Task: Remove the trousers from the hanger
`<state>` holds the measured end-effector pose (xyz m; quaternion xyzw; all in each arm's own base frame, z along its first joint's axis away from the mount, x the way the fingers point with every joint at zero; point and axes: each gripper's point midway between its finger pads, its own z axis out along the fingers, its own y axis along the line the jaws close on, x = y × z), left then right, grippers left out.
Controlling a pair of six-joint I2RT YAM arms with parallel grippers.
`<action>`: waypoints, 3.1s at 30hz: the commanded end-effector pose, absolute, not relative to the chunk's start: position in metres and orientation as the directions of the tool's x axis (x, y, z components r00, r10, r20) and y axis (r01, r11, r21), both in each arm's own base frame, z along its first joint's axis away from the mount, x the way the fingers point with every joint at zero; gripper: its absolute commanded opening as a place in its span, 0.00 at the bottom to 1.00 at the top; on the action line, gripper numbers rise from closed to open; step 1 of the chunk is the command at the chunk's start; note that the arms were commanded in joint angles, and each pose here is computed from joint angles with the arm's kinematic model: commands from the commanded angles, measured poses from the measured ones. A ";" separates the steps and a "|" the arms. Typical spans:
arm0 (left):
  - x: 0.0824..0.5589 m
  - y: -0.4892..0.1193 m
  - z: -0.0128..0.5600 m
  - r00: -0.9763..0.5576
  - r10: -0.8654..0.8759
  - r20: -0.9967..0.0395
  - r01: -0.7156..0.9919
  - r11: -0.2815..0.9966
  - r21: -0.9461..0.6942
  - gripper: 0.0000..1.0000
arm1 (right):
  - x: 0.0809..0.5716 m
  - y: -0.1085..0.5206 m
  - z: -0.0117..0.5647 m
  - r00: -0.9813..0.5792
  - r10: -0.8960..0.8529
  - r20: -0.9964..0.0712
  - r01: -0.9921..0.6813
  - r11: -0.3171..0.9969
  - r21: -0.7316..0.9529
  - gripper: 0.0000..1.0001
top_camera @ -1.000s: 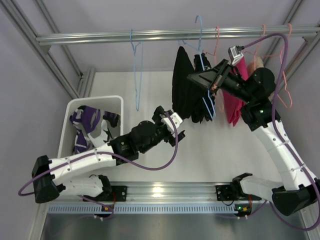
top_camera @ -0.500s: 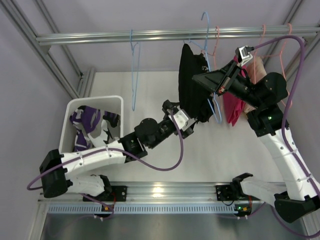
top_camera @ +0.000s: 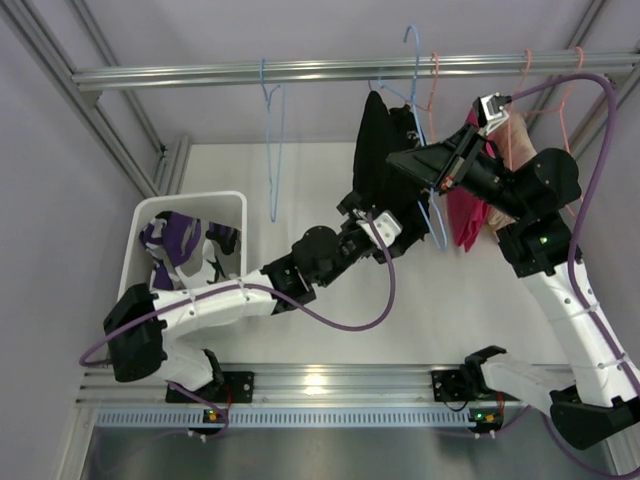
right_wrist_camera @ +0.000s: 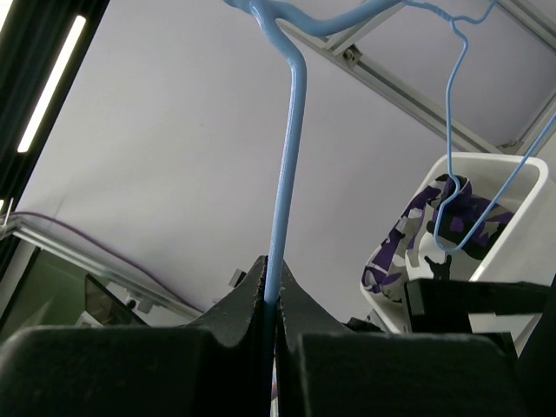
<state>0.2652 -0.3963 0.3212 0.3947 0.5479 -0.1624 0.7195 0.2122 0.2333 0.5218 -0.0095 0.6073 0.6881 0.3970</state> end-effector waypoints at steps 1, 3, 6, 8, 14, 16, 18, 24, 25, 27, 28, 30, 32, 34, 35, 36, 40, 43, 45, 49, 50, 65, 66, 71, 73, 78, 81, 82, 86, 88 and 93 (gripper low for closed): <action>0.289 -0.380 0.370 0.406 0.135 -0.904 0.570 0.735 0.367 0.98 | 0.160 0.217 0.581 -0.520 0.573 -0.633 -0.780 -0.016 0.626 0.00; 0.287 -0.374 0.372 0.412 0.127 -0.902 0.583 0.725 0.368 0.99 | 0.160 0.218 0.579 -0.516 0.569 -0.640 -0.783 -0.012 0.621 0.00; 0.272 -0.369 0.366 0.424 0.120 -0.898 0.625 0.679 0.386 0.99 | 0.159 0.218 0.577 -0.514 0.567 -0.644 -0.785 -0.007 0.619 0.00; 0.265 -0.368 0.363 0.424 0.118 -0.898 0.649 0.652 0.392 0.99 | 0.159 0.218 0.576 -0.514 0.566 -0.644 -0.785 -0.008 0.619 0.00; 0.258 -0.363 0.344 0.434 0.192 -0.880 0.659 0.599 0.456 0.99 | 0.161 0.219 0.577 -0.516 0.566 -0.643 -0.787 -0.016 0.617 0.00; 0.253 -0.367 0.333 0.442 0.210 -0.872 0.679 0.557 0.478 0.99 | 0.161 0.219 0.580 -0.513 0.570 -0.642 -0.789 -0.019 0.614 0.00; 0.258 -0.367 0.326 0.433 0.236 -0.870 0.666 0.567 0.485 0.99 | 0.161 0.219 0.581 -0.513 0.570 -0.641 -0.790 -0.021 0.613 0.00; 0.277 -0.371 0.315 0.445 0.296 -0.845 0.602 0.600 0.527 0.99 | 0.159 0.218 0.580 -0.516 0.566 -0.642 -0.787 -0.019 0.616 0.00; 0.276 -0.373 0.314 0.457 0.298 -0.838 0.604 0.587 0.538 0.99 | 0.158 0.218 0.581 -0.514 0.566 -0.644 -0.790 -0.020 0.613 0.00; 0.278 -0.375 0.309 0.456 0.303 -0.837 0.600 0.589 0.541 0.99 | 0.158 0.218 0.582 -0.514 0.568 -0.643 -0.790 -0.021 0.613 0.00; 0.280 -0.375 0.309 0.450 0.302 -0.841 0.596 0.599 0.534 0.99 | 0.158 0.218 0.582 -0.515 0.568 -0.642 -0.789 -0.022 0.614 0.00; 0.283 -0.378 0.313 0.459 0.279 -0.843 0.587 0.617 0.524 0.99 | 0.158 0.218 0.581 -0.516 0.569 -0.640 -0.788 -0.022 0.615 0.00; 0.282 -0.381 0.318 0.462 0.249 -0.851 0.597 0.623 0.506 0.99 | 0.159 0.218 0.579 -0.520 0.567 -0.638 -0.784 -0.020 0.621 0.00; 0.281 -0.384 0.329 0.465 0.204 -0.862 0.603 0.640 0.476 0.99 | 0.159 0.218 0.578 -0.523 0.568 -0.636 -0.781 -0.021 0.624 0.00; 0.283 -0.386 0.329 0.457 0.197 -0.867 0.603 0.649 0.465 0.99 | 0.159 0.218 0.578 -0.526 0.568 -0.634 -0.779 -0.023 0.626 0.00; 0.285 -0.387 0.333 0.452 0.188 -0.872 0.599 0.661 0.453 0.99 | 0.158 0.217 0.578 -0.525 0.569 -0.632 -0.779 -0.024 0.626 0.00; 0.303 -0.387 0.345 0.423 0.185 -0.887 0.540 0.735 0.411 0.99 | 0.157 0.217 0.576 -0.530 0.566 -0.632 -0.777 -0.024 0.629 0.00; 0.311 -0.383 0.359 0.433 0.173 -0.884 0.512 0.760 0.400 0.99 | 0.155 0.216 0.574 -0.528 0.564 -0.635 -0.777 -0.019 0.630 0.00; 0.310 -0.381 0.371 0.457 0.162 -0.875 0.496 0.770 0.402 0.99 | 0.155 0.217 0.572 -0.532 0.562 -0.633 -0.773 -0.019 0.634 0.00; 0.313 -0.372 0.399 0.493 0.139 -0.859 0.460 0.796 0.393 0.72 | 0.157 0.217 0.565 -0.542 0.557 -0.629 -0.763 -0.012 0.646 0.00; 0.313 -0.369 0.406 0.497 0.135 -0.857 0.452 0.803 0.388 0.67 | 0.158 0.218 0.561 -0.549 0.554 -0.626 -0.756 -0.009 0.655 0.00; 0.268 -0.329 0.499 0.516 0.001 -0.856 0.541 0.775 0.327 0.00 | 0.181 0.225 0.512 -0.548 0.516 -0.658 -0.723 0.102 0.683 0.00; 0.265 -0.325 0.505 0.508 -0.019 -0.861 0.552 0.774 0.309 0.00 | 0.185 0.225 0.510 -0.545 0.519 -0.659 -0.720 0.112 0.685 0.00; 0.247 -0.303 0.540 0.502 -0.087 -0.861 0.578 0.774 0.259 0.00 | 0.201 0.229 0.487 -0.558 0.512 -0.653 -0.690 0.150 0.708 0.00; 0.239 -0.295 0.556 0.502 -0.123 -0.856 0.591 0.771 0.236 0.00 | 0.208 0.231 0.478 -0.563 0.508 -0.652 -0.679 0.166 0.716 0.00; 0.226 -0.276 0.597 0.513 -0.206 -0.833 0.604 0.777 0.179 0.00 | 0.219 0.234 0.459 -0.572 0.494 -0.655 -0.656 0.203 0.727 0.00; 0.220 -0.273 0.614 0.520 -0.236 -0.820 0.615 0.770 0.169 0.00 | 0.223 0.236 0.448 -0.575 0.484 -0.660 -0.647 0.226 0.728 0.00; 0.217 -0.269 0.626 0.529 -0.256 -0.809 0.619 0.769 0.161 0.00 | 0.225 0.236 0.443 -0.575 0.480 -0.663 -0.643 0.236 0.728 0.00; 0.210 -0.259 0.656 0.553 -0.301 -0.777 0.617 0.774 0.139 0.00 | 0.229 0.237 0.427 -0.583 0.466 -0.666 -0.624 0.268 0.734 0.00; 0.207 -0.253 0.673 0.571 -0.326 -0.754 0.612 0.780 0.126 0.00 | 0.231 0.237 0.419 -0.588 0.457 -0.667 -0.614 0.284 0.736 0.00; 0.199 -0.233 0.714 0.633 -0.354 -0.689 0.576 0.810 0.113 0.00 | 0.229 0.237 0.409 -0.587 0.440 -0.680 -0.614 0.305 0.728 0.00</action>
